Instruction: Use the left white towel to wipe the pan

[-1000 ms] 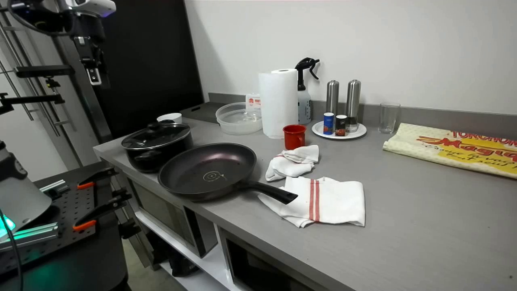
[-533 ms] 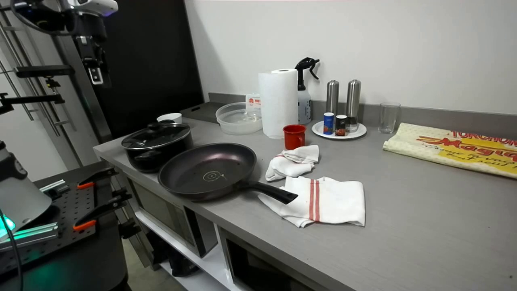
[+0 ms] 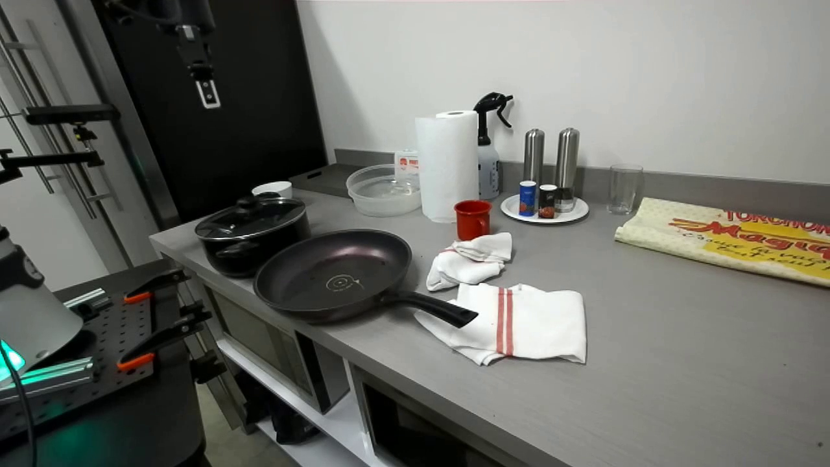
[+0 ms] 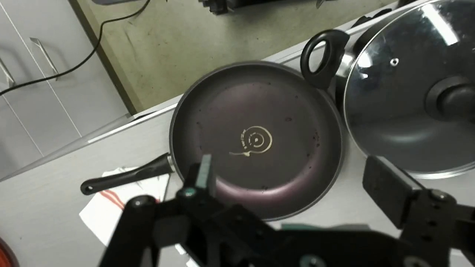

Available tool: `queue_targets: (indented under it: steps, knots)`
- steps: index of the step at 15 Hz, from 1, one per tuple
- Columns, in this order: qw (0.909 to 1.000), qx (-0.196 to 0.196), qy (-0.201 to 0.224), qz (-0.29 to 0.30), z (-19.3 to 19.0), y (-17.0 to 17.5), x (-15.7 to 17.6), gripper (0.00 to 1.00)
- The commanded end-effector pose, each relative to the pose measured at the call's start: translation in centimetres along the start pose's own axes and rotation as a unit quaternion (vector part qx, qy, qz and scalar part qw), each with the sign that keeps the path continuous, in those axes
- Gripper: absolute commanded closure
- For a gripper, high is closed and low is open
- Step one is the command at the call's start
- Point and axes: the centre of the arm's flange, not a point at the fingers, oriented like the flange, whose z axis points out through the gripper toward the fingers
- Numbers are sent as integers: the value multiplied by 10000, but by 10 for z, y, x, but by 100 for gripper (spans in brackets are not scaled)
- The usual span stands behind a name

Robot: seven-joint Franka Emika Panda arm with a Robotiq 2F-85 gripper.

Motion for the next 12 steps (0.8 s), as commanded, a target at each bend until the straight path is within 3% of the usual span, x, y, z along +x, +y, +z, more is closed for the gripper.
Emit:
queue_targets:
  steps: [1,6,12]
  knots:
    - [9994,205,126,-236,-14,46,71,0]
    - [9982,350,438,-223,-12,107,151,0]
    - [9964,560,582,-266,37,154,256,0]
